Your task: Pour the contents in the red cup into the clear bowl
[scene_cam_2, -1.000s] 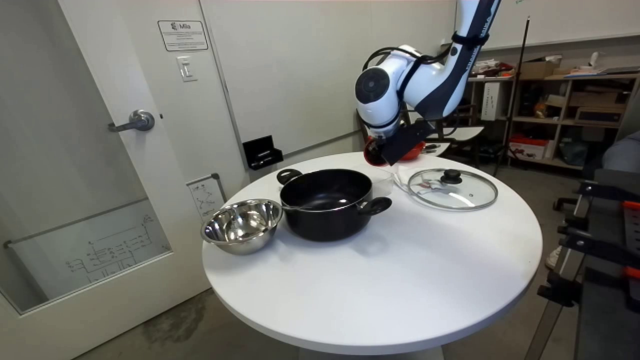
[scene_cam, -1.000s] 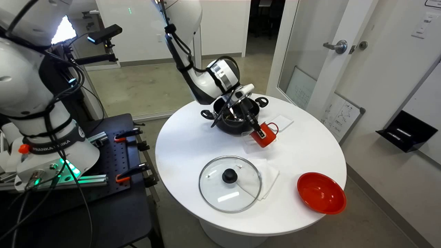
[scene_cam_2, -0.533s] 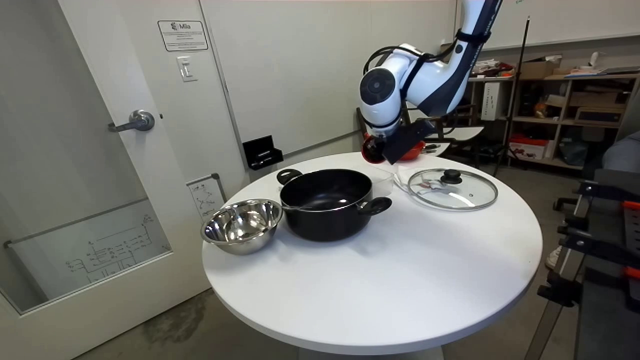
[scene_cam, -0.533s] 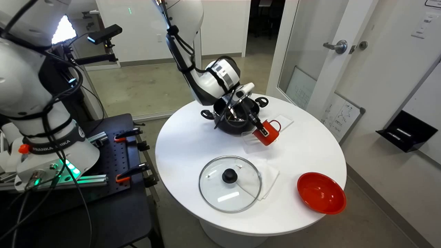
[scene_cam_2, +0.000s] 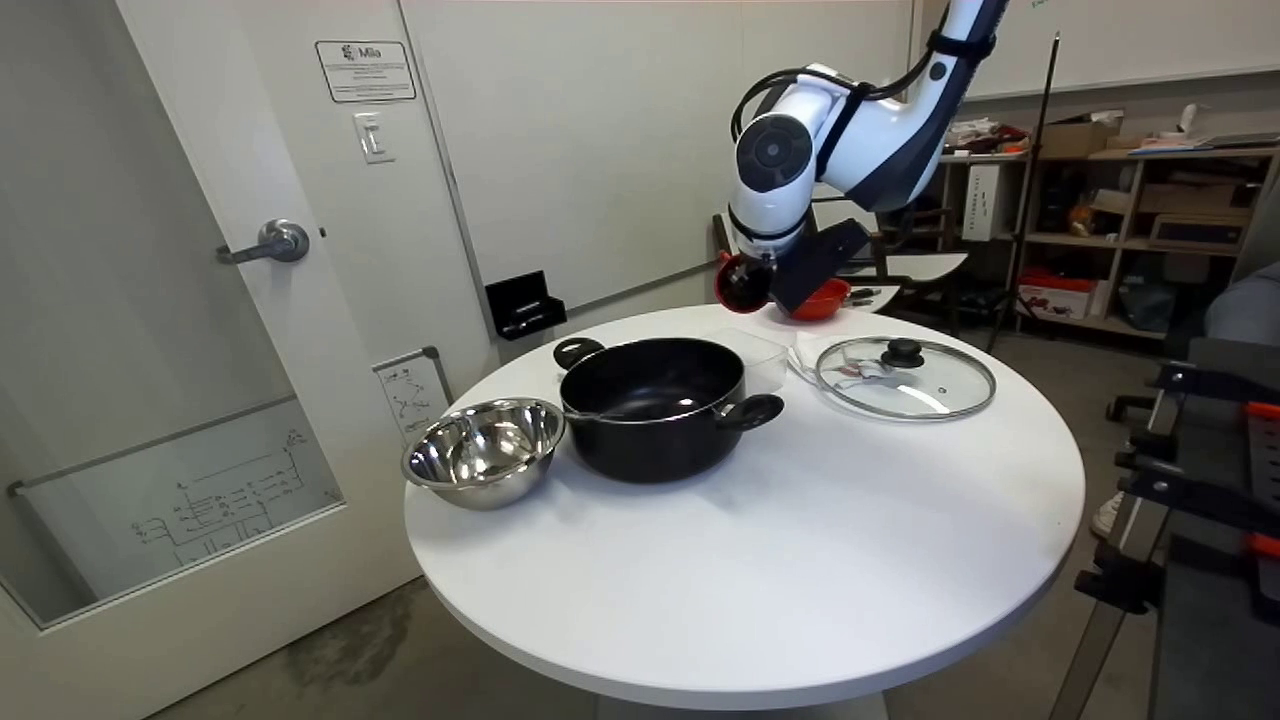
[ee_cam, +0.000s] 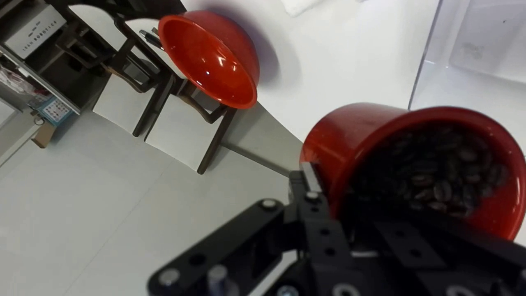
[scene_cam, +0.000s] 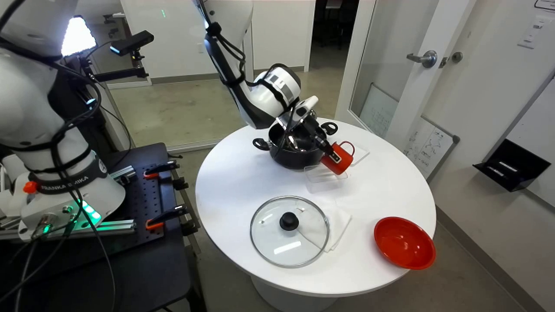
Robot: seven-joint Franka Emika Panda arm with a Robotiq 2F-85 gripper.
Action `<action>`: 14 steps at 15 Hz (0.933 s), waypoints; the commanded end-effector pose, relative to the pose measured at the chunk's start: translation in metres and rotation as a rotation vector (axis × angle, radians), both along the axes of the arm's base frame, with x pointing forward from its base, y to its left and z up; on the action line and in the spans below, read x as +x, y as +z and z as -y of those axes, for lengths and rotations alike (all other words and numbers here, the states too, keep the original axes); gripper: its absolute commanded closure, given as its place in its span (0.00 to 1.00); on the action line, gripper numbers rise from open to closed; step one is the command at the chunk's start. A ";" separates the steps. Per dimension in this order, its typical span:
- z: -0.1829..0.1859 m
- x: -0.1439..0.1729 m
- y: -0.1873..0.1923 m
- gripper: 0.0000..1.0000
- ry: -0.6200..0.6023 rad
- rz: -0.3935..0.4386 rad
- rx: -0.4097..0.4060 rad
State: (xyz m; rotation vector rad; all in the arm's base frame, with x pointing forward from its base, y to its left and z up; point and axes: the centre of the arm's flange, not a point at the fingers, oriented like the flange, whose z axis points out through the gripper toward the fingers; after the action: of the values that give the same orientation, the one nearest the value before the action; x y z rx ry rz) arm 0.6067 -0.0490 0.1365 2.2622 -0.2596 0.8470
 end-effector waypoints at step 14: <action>0.006 -0.049 0.016 0.98 0.339 -0.024 -0.032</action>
State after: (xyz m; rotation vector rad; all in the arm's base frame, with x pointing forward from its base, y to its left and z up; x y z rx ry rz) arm 0.5702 -0.0539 0.1406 2.3372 0.1093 0.9228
